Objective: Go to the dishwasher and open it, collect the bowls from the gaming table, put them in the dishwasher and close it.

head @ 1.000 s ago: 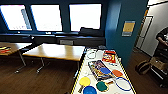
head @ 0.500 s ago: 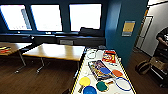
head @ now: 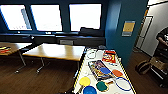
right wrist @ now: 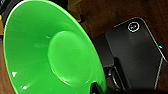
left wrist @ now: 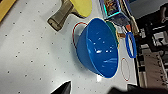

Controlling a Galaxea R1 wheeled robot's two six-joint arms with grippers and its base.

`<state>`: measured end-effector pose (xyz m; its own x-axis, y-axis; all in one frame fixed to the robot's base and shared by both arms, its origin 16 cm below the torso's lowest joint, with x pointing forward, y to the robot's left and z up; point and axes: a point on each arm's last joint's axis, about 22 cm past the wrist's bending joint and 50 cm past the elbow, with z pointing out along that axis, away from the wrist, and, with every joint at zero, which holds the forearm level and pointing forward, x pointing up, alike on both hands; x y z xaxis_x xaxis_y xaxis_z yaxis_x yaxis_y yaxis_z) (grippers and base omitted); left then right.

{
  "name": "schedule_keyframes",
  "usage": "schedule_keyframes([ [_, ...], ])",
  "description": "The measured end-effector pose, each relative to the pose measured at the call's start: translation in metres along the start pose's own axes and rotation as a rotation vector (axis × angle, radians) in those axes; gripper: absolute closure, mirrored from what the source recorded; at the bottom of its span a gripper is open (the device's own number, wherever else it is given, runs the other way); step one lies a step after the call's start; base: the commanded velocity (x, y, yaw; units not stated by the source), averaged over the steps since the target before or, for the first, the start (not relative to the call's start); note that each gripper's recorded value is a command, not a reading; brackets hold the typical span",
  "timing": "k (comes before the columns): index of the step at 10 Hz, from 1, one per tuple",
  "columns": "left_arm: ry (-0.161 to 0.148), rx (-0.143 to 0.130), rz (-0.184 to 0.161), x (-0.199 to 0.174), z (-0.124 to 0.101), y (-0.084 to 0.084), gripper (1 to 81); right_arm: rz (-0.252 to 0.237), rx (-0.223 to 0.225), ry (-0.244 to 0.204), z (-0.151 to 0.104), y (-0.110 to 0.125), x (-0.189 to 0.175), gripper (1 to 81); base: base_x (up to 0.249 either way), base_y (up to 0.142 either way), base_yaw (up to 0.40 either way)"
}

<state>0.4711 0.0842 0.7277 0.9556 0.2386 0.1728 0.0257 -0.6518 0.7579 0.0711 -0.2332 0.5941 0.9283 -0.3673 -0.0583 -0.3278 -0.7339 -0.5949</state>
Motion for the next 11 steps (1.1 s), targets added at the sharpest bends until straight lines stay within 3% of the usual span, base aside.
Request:
schedule_keyframes([
  [2,-0.006,-0.018,0.003,0.003,0.011,0.018,1.0,0.000,0.001,-0.001,0.003,-0.001,-0.001,81.1,0.000,0.000,0.000],
  [6,-0.021,-0.010,-0.006,-0.003,0.040,0.030,1.0,0.001,0.004,-0.002,0.007,-0.003,-0.002,81.1,0.000,0.000,0.000],
  [8,-0.034,-0.019,-0.068,-0.009,0.052,0.042,1.0,0.001,0.004,-0.002,0.010,-0.004,-0.002,81.1,0.000,0.000,0.000],
  [10,-0.033,-0.015,-0.129,-0.009,0.057,0.043,1.0,0.001,0.005,-0.003,0.012,-0.004,-0.003,81.1,0.000,0.000,0.000],
  [11,-0.029,-0.011,-0.133,-0.007,0.057,0.041,1.0,0.001,0.006,-0.003,0.013,-0.005,-0.003,81.1,0.000,0.000,0.000],
])
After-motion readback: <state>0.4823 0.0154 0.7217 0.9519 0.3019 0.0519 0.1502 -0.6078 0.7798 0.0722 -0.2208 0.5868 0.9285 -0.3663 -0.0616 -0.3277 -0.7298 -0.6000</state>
